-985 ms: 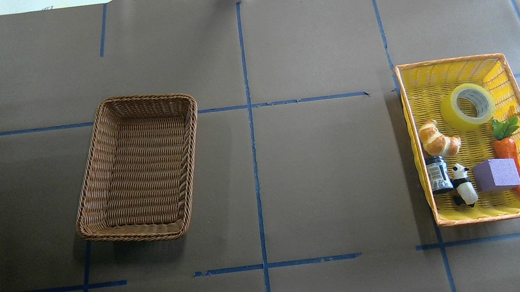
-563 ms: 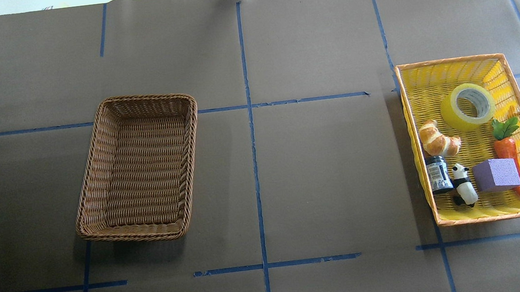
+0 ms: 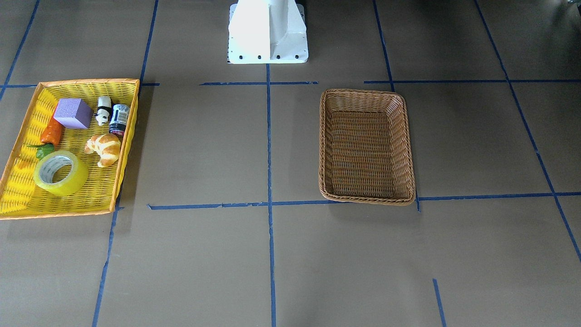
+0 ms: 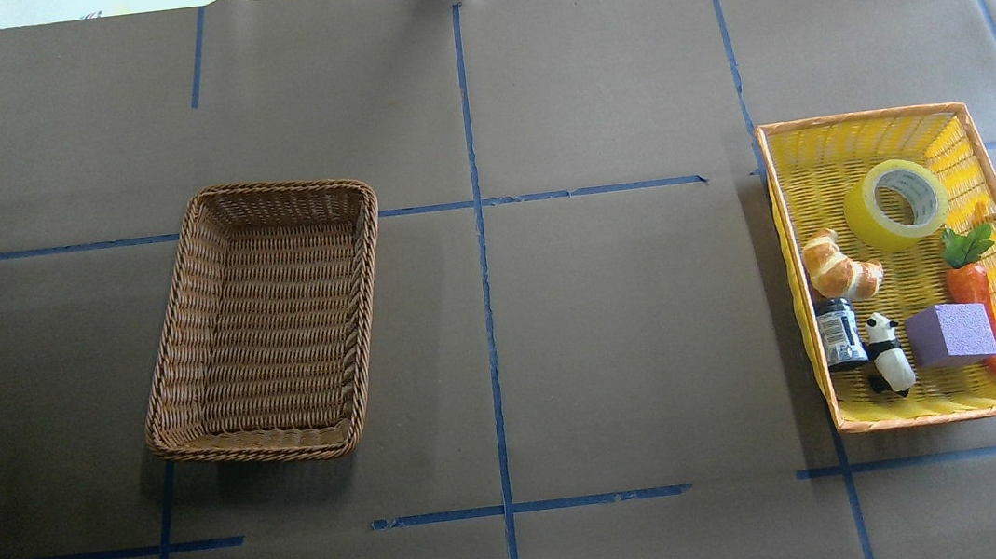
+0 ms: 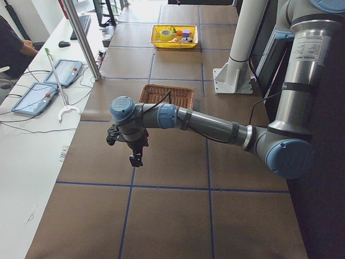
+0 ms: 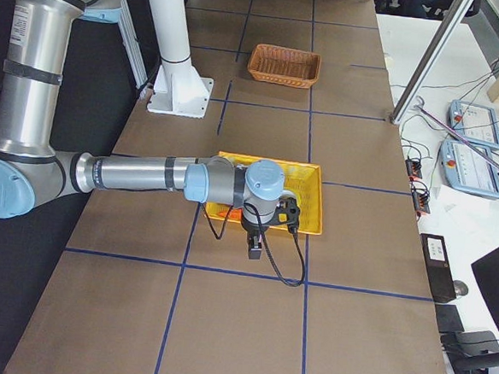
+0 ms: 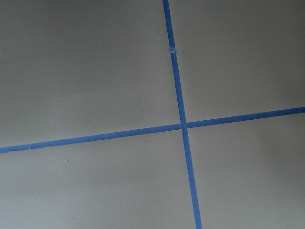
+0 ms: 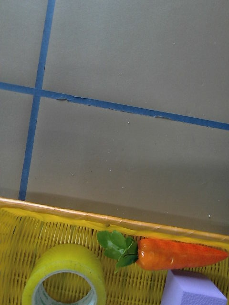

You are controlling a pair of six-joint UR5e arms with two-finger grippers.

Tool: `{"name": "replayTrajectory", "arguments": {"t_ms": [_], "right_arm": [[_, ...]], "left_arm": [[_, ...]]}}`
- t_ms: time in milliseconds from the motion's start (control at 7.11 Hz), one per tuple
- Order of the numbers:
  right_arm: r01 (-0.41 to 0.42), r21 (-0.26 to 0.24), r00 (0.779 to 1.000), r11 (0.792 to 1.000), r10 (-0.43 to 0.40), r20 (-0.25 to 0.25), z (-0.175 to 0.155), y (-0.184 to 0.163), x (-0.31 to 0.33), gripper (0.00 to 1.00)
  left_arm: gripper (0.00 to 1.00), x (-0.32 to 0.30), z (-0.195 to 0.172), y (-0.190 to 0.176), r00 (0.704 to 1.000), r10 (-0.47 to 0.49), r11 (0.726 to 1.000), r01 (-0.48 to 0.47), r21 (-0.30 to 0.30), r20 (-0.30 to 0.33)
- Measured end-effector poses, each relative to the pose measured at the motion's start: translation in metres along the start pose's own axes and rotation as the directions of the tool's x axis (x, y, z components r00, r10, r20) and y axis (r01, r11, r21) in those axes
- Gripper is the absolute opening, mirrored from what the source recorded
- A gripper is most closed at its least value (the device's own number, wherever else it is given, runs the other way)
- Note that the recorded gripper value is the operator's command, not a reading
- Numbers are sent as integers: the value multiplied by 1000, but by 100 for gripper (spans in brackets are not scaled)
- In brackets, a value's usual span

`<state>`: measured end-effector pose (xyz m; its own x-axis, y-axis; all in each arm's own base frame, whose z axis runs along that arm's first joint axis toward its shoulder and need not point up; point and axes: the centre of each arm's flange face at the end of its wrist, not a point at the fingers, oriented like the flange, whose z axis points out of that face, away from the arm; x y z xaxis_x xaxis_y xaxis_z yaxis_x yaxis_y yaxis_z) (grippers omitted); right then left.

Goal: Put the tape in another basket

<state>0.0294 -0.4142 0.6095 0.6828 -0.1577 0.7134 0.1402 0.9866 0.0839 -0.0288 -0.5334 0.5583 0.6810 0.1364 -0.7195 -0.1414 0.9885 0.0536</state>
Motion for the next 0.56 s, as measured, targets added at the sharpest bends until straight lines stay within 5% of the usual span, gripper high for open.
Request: {"name": "replayTrajectory", "arguments": {"t_ms": [563], "right_arm": [[69,5,998,998,-69,4,25,-24,-37,100]], "left_arm": [[100,-2,3,1,1000,21,1000,-21,16,3]]}}
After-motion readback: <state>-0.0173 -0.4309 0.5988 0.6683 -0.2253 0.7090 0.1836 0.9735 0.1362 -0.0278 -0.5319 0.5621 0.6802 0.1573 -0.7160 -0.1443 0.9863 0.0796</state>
